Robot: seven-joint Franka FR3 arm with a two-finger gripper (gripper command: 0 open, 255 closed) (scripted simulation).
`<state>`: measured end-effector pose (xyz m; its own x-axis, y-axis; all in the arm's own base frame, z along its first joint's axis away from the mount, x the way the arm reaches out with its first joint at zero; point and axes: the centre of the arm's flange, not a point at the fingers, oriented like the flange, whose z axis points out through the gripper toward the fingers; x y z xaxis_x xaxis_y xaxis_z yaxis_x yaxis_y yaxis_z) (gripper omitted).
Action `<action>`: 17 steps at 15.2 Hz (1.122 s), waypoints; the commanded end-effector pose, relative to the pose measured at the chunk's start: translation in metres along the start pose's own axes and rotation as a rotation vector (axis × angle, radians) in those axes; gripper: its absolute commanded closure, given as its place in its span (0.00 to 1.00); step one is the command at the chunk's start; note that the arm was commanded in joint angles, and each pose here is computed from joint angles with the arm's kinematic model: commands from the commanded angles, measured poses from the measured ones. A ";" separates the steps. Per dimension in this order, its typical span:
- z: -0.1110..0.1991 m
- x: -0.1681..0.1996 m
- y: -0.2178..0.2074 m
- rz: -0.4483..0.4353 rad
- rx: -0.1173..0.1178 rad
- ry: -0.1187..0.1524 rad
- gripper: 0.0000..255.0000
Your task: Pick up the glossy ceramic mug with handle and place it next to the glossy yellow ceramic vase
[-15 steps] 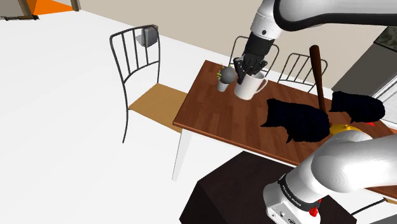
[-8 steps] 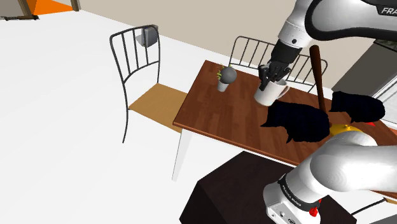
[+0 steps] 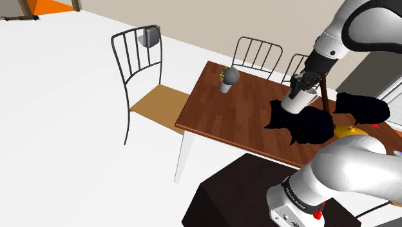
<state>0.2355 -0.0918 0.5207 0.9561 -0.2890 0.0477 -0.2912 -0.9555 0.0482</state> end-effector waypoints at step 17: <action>0.002 -0.107 0.211 -0.001 -0.001 0.000 1.00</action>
<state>0.0834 -0.2532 0.5214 0.9562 -0.2887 0.0491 -0.2909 -0.9556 0.0469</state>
